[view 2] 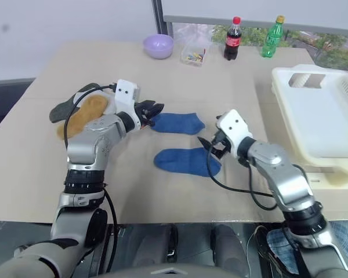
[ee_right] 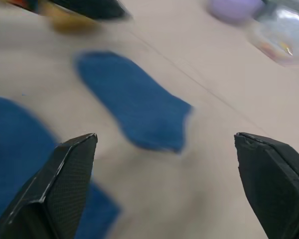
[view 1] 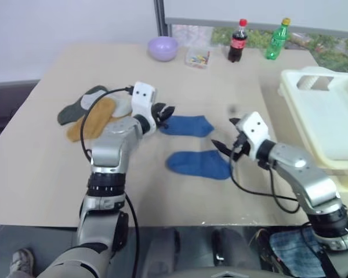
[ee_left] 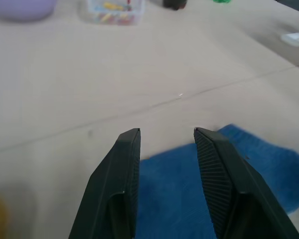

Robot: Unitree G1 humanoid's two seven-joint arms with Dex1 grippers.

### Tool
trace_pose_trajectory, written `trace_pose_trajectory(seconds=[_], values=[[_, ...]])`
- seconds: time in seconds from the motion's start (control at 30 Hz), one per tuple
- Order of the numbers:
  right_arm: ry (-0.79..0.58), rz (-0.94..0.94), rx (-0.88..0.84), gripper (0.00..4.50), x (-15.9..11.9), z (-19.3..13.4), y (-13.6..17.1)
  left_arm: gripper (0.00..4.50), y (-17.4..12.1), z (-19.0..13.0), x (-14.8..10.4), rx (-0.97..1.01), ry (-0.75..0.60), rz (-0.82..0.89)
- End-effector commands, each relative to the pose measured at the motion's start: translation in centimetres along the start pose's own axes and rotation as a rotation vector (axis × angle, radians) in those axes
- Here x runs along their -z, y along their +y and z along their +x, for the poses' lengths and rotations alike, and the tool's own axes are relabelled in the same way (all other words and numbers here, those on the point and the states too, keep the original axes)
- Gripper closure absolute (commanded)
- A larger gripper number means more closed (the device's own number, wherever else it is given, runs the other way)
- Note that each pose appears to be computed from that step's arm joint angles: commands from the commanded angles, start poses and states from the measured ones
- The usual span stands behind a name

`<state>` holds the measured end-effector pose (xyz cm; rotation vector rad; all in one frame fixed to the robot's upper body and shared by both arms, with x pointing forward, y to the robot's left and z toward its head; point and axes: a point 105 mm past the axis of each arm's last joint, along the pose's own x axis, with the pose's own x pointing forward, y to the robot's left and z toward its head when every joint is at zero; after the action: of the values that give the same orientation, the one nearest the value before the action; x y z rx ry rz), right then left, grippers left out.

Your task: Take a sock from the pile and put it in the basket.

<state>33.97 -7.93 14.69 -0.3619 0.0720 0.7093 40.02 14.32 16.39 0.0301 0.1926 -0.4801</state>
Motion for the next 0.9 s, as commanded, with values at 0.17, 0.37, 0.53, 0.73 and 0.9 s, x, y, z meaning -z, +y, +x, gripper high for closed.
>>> trace_pose_trajectory(seconds=[0.17,0.37,0.53,0.73,0.9], values=[[0.135,0.174,0.110,0.00,0.8,4.9,-1.9,2.70,1.5,1.2,2.8,-0.041,0.124,0.024],[0.194,0.208,0.056,1.09,1.7,7.3,-0.8,3.73,1.4,1.0,4.6,-0.040,0.150,0.025],[0.185,0.196,0.042,3.29,1.6,6.6,-1.3,4.50,0.2,0.1,3.5,0.012,0.086,-0.012],[0.126,0.218,0.009,4.46,-0.5,2.8,-1.8,4.50,-2.0,-2.2,0.7,0.104,-0.015,-0.057],[0.107,0.235,-0.030,4.46,-1.7,-1.7,-0.4,4.50,-3.8,-5.8,0.2,0.205,-0.039,-0.045]])
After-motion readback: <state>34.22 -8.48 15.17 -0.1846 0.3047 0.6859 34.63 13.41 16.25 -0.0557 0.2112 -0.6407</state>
